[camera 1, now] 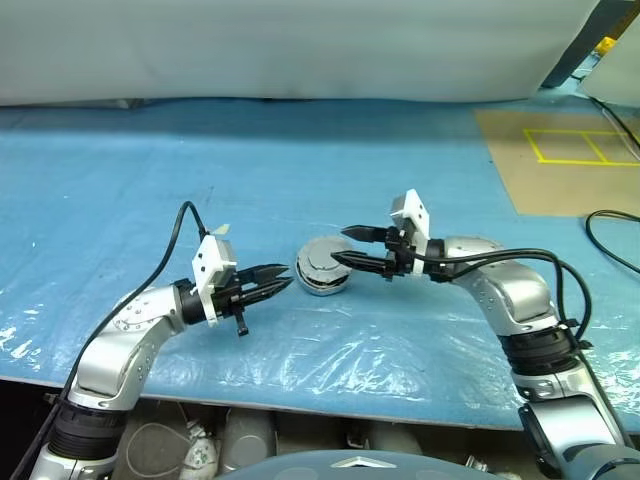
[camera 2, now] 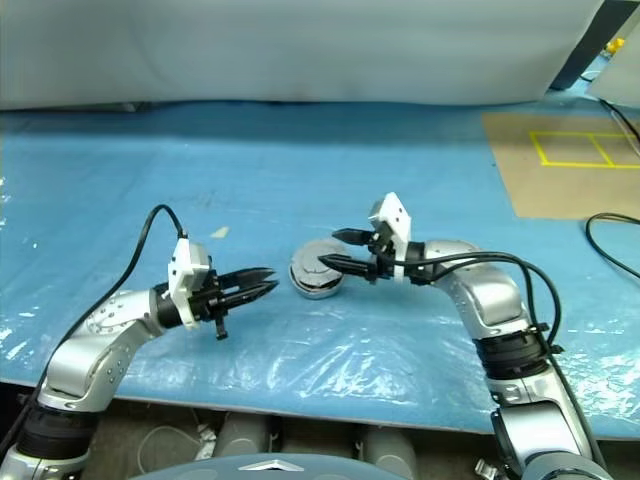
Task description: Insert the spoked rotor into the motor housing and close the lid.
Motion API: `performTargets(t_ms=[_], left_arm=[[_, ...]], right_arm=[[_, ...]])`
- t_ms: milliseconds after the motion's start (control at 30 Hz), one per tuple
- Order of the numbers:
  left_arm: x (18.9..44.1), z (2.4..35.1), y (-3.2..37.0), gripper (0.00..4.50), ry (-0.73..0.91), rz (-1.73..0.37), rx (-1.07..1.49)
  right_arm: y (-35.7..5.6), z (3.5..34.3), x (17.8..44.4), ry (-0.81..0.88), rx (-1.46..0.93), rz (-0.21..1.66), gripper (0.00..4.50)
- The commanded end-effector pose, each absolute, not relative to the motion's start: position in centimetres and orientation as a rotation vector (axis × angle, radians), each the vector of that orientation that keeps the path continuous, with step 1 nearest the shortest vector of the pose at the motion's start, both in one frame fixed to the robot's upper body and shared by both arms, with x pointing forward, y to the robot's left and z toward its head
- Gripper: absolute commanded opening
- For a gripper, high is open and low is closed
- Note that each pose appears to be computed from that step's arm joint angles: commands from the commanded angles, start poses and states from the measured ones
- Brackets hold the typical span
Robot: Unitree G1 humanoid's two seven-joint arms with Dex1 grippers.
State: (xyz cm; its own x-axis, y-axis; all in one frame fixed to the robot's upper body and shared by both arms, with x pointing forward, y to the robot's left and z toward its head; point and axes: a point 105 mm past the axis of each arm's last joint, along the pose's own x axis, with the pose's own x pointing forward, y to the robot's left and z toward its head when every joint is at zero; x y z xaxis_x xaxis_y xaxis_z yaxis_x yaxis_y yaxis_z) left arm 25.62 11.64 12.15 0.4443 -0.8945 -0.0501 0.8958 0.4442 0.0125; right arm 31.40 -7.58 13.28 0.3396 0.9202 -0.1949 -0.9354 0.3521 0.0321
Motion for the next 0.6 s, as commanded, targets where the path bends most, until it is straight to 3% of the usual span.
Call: performTargets(t_ms=[33, 233, 600], left_arm=[[25.7, 13.1, 12.3, 0.96, -0.01, -1.07, 0.075], [25.6, 12.4, 12.7, 0.96, 0.009, -1.04, 0.075], [25.4, 11.8, 12.3, 0.96, 0.013, -1.05, 0.103]], right_arm=[[-6.7, 13.7, 32.0, 0.165, -0.147, 1.224, 4.49], [-5.4, 13.4, 31.8, 0.166, -0.165, 1.285, 4.49], [-4.9, 9.3, 32.8, 0.202, -0.367, 1.259, 4.49]])
